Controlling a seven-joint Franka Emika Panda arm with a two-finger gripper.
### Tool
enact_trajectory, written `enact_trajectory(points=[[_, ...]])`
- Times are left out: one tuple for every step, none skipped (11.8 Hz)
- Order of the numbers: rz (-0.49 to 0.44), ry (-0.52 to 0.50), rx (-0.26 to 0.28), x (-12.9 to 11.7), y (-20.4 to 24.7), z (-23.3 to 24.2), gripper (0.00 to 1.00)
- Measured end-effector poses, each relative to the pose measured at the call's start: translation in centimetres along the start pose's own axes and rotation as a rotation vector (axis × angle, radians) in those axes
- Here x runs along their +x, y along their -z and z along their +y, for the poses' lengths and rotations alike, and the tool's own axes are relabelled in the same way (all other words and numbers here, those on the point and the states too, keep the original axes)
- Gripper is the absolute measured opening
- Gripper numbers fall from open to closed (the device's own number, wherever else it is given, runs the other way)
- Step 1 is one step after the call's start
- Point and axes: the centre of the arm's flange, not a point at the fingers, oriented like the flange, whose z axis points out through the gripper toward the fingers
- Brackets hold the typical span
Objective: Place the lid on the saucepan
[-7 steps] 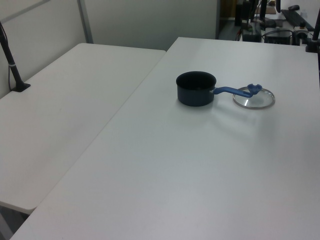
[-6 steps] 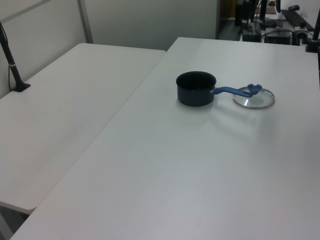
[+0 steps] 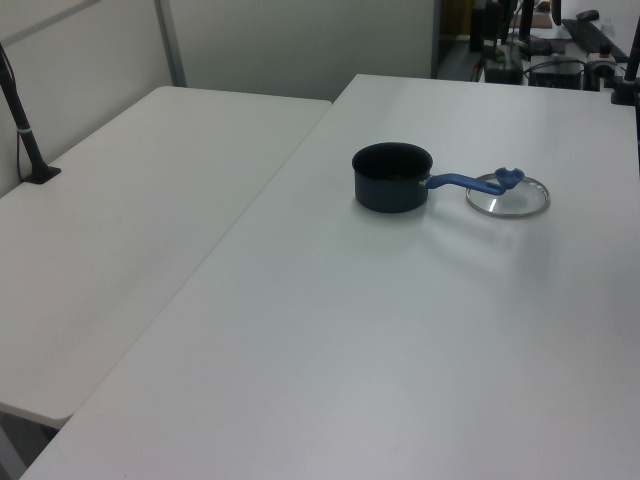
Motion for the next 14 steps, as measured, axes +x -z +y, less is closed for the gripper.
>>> enact_trajectory(points=[[0.0,-0.001,0.0,0.0,0.0,0.0,1.0],[0.0,-0.007,0.0,0.0,0.0,0.4,1.0],[-0.001,-0.025,0.0,-0.2,0.0,1.4,1.0],[0.0,-0.023,-0.001,-0.5,0.0,3.0,1.0],[-0.008,0.03,0.0,-0.8,-0.1,4.1,1.0],[-0.026,0.094,0.002,-1.1,-0.4,4.9,1.0],[-0.064,0.123,-0.015,-1.5,-1.5,5.6,1.0],[-0.11,0.119,-0.027,-2.0,-3.2,6.3,1.0],[-0.16,0.099,-0.023,-2.7,-5.5,7.3,1.0],[-0.197,0.076,-0.012,-3.6,-8.5,8.5,1.0],[-0.198,0.067,-0.01,-4.1,-11.0,9.1,1.0],[-0.182,0.066,-0.012,-4.5,-14.3,9.2,1.0],[-0.165,0.062,-0.014,-5.1,-17.6,8.8,1.0],[-0.162,0.065,-0.011,-5.8,-20.7,8.2,1.0]])
